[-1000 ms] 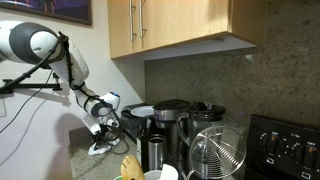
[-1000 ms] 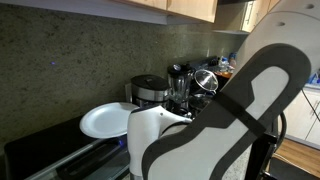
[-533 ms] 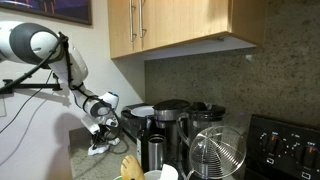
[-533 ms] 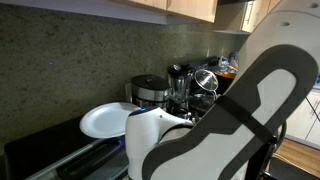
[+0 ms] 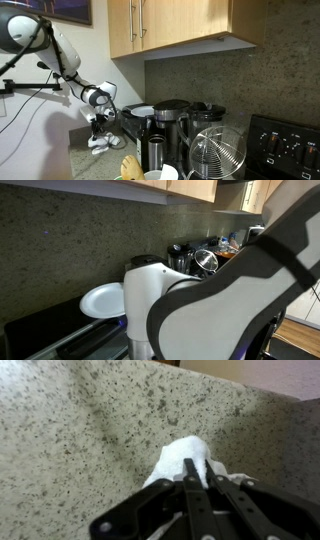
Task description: Use the white towel to wipe the white bowl
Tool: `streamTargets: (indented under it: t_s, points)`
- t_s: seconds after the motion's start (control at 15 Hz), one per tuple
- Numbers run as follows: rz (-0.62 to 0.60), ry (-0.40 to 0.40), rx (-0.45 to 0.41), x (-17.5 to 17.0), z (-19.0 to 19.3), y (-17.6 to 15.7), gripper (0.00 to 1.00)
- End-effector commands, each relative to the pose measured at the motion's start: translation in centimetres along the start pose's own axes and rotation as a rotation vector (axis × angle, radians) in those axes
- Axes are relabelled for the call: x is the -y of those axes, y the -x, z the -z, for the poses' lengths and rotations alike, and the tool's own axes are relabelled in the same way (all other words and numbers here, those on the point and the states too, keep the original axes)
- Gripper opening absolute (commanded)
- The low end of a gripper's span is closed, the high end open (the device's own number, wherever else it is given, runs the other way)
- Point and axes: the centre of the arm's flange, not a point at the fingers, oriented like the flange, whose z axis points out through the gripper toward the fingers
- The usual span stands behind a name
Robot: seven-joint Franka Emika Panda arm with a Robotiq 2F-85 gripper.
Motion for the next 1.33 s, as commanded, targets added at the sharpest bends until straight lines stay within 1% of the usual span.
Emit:
streamTargets:
  t_s: [0.0, 0.13, 0.27, 0.4, 0.47, 0.53, 0.67, 0.93, 1.27]
  points:
    - [-0.129, 0.064, 0.01, -0.6, 7.2, 4.4, 0.03]
    - [-0.232, 0.102, 0.026, -1.4, 10.2, 5.9, 0.03]
    - [-0.317, 0.13, 0.047, -2.4, 12.3, 6.7, 0.03]
    - [-0.388, 0.156, 0.021, -4.1, 13.4, 6.8, 0.03]
    - [-0.418, 0.162, -0.005, -5.1, 14.1, 6.6, 0.03]
    - [-0.448, 0.179, -0.03, -5.9, 14.5, 6.3, 0.03]
    - [-0.519, 0.238, -0.07, -7.7, 14.7, 5.3, 0.03]
    - [-0.66, 0.334, -0.124, -11.4, 14.6, 4.3, 0.03]
    - [-0.838, 0.357, -0.122, -14.6, 15.0, 5.0, 0.03]
